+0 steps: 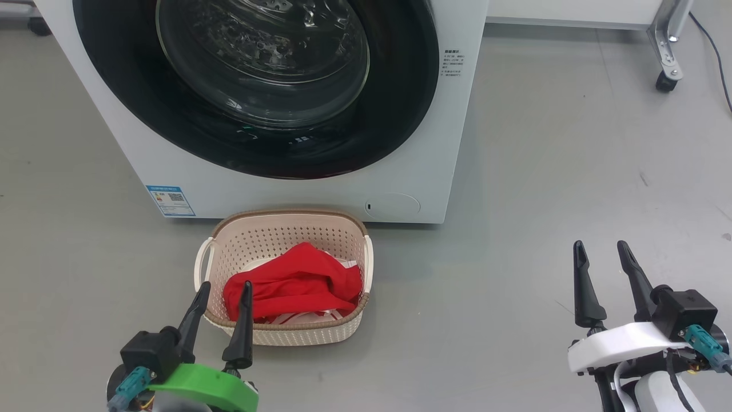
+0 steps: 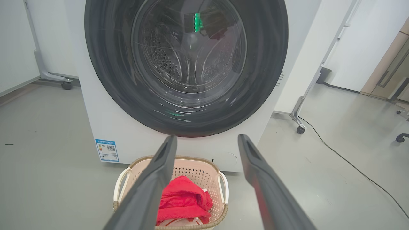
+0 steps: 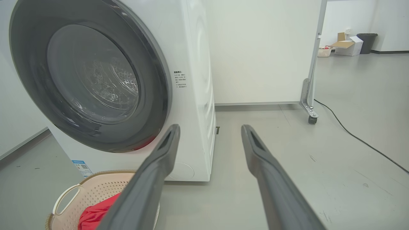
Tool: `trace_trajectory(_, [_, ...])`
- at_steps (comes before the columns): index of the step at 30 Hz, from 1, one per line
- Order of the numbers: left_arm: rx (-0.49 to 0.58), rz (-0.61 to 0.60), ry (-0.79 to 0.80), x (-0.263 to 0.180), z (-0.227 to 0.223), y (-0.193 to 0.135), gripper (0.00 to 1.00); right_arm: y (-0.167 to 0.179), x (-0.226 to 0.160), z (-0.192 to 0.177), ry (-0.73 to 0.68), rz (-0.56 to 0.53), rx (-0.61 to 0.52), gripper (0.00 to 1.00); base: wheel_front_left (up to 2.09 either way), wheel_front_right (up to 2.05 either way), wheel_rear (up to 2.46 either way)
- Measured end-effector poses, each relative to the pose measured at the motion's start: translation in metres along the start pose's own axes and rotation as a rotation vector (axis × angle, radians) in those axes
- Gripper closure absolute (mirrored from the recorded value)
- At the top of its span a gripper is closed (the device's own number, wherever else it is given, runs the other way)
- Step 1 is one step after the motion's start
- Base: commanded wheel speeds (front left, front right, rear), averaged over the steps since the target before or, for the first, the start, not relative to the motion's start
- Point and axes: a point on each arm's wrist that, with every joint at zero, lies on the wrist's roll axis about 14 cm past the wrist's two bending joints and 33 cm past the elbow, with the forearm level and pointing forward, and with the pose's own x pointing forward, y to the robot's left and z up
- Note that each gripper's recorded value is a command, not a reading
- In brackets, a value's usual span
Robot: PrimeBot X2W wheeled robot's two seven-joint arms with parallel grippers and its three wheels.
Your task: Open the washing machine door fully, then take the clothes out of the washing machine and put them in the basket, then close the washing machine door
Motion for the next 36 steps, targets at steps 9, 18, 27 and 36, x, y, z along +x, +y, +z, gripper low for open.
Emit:
trace_trajectory(9, [-0.019,0.032,0.063,-0.010,-0.022,0.006,1.00,-0.001,-0.010,-0.025,0.074,-0.022,0.019,1.00,0.00,0.00,0.00])
trace_trajectory(18, [-0.083,0.059,0.082,-0.017,-0.030,0.009,1.00,-0.007,-0.020,-0.039,0.121,-0.064,0.087,1.00,0.00,0.00,0.00])
trace_trajectory(27, [-0.196,0.091,0.071,-0.015,-0.026,0.014,1.00,-0.017,-0.022,-0.039,0.128,-0.117,0.220,1.00,0.00,0.00,0.00])
trace_trajectory(36, [-0.292,0.121,0.058,-0.014,-0.020,0.021,1.00,-0.024,-0.023,-0.039,0.131,-0.156,0.330,1.00,0.00,0.00,0.00])
